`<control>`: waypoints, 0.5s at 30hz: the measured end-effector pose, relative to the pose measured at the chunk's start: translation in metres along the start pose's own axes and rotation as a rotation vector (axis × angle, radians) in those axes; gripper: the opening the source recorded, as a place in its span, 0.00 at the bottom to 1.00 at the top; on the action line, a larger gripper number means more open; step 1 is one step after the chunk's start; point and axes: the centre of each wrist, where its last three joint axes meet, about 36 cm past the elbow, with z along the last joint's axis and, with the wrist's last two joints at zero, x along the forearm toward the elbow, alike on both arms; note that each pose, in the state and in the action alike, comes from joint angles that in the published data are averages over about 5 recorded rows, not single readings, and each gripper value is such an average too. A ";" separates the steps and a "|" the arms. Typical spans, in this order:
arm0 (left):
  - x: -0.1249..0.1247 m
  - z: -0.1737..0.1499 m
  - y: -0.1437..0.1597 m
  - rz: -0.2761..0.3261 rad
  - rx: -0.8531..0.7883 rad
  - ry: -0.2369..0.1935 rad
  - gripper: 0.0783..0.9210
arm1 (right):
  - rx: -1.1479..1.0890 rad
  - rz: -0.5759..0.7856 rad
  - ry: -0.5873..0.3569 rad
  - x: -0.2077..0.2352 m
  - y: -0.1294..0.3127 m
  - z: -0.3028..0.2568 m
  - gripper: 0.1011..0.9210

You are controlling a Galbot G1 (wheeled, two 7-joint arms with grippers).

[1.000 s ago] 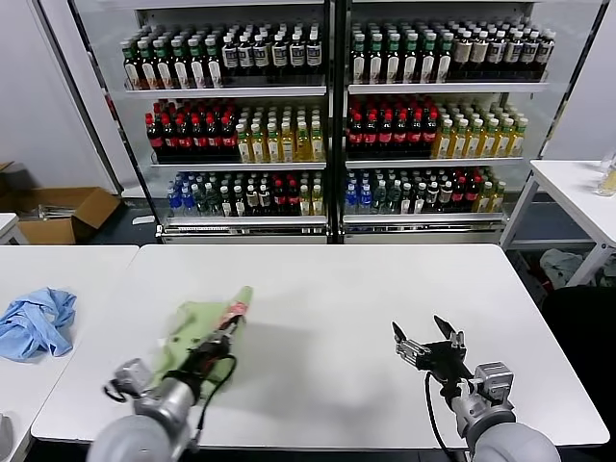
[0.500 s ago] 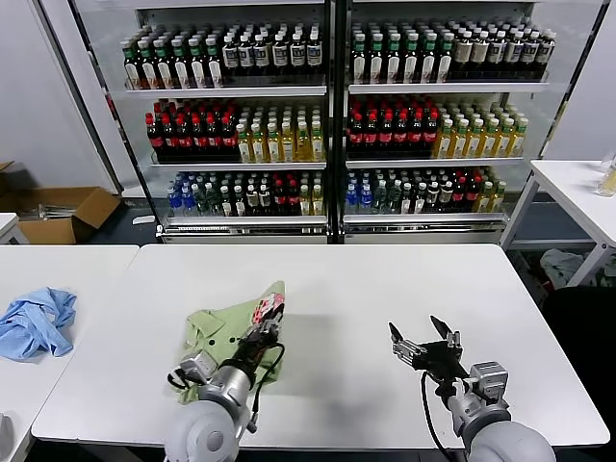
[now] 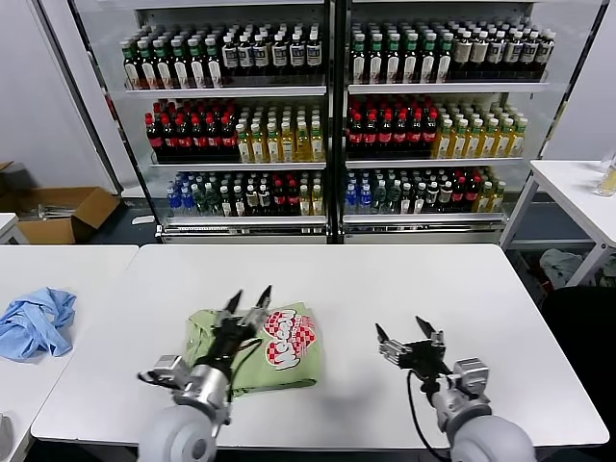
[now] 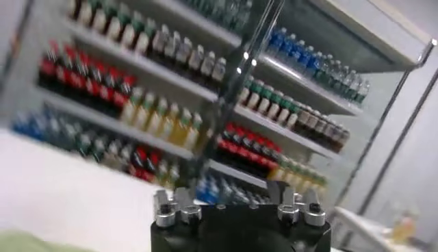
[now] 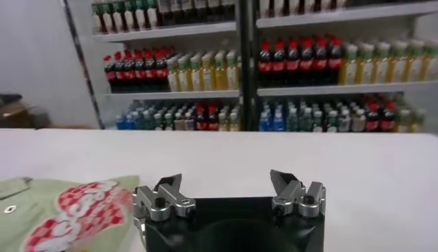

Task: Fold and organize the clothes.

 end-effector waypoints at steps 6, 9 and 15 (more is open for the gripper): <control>0.025 -0.005 0.027 -0.071 -0.166 -0.049 0.87 | -0.030 -0.099 0.064 -0.041 0.034 0.017 0.88; 0.035 -0.005 0.038 -0.106 -0.221 -0.051 0.88 | -0.041 -0.141 0.096 -0.065 0.051 0.022 0.88; 0.047 -0.004 0.050 -0.145 -0.284 -0.044 0.88 | -0.045 -0.187 0.154 -0.104 0.073 0.031 0.88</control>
